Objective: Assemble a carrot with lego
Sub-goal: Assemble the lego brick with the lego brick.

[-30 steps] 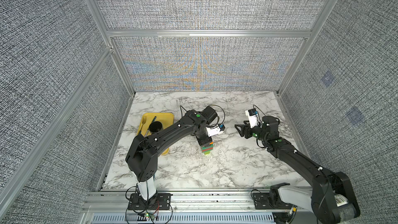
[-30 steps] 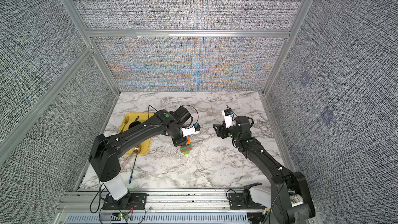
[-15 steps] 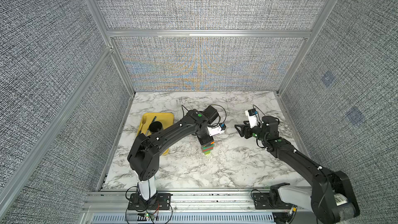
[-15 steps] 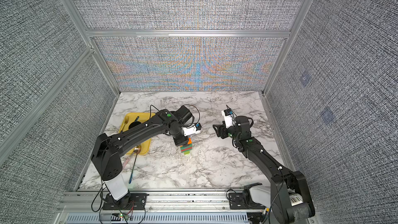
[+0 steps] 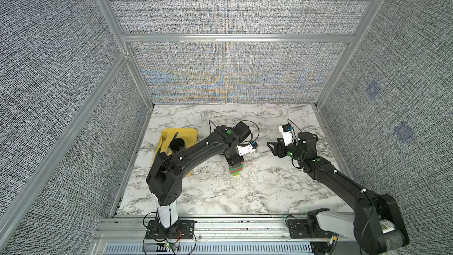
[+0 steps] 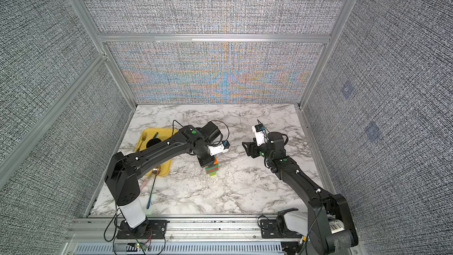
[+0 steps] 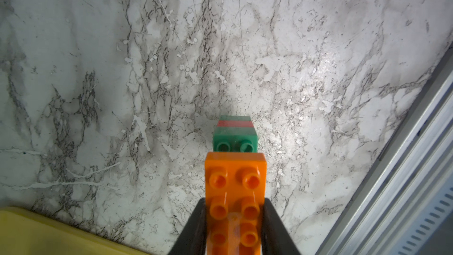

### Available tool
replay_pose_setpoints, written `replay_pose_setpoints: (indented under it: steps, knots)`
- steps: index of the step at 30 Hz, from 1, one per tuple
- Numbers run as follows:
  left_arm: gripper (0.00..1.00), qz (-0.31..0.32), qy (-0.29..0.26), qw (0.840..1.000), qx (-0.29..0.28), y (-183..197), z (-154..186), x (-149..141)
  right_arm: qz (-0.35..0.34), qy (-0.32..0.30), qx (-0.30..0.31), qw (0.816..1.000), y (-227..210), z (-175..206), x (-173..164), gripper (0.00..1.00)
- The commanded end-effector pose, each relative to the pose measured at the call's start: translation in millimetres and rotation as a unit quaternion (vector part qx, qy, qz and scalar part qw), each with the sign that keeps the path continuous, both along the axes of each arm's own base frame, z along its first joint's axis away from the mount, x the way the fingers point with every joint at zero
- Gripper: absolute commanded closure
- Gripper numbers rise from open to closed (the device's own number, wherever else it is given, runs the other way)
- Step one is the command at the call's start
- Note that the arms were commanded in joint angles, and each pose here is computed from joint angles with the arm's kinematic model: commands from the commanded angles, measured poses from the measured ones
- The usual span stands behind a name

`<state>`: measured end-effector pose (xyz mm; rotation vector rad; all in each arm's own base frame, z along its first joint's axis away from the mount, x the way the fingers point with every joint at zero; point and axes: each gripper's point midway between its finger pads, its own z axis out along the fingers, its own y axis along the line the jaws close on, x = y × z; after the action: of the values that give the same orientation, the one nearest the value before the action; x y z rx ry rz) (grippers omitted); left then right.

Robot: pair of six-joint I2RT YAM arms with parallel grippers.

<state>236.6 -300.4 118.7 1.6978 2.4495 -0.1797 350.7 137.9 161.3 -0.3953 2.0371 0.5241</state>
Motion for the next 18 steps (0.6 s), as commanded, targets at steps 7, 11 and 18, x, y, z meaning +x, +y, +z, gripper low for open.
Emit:
replay_pose_setpoints:
  steps: [7, 11, 18]
  knots:
    - [0.93, 0.005, 0.018, 0.995, 0.094, 28.0, -28.7, -9.0, 0.0, -0.006, 0.0, 1.0, 0.1, 1.1, 1.6, 0.29]
    - [0.98, 0.001, 0.018, 0.995, 0.094, 22.6, -26.7, -6.1, 0.001, -0.006, 0.0, 1.0, 0.6, 1.1, 1.7, 0.29]
    - [0.98, -0.006, 0.033, 0.994, 0.107, 19.6, -24.8, -6.3, 0.001, -0.005, 0.0, 1.0, 0.2, -0.1, 0.9, 0.29]
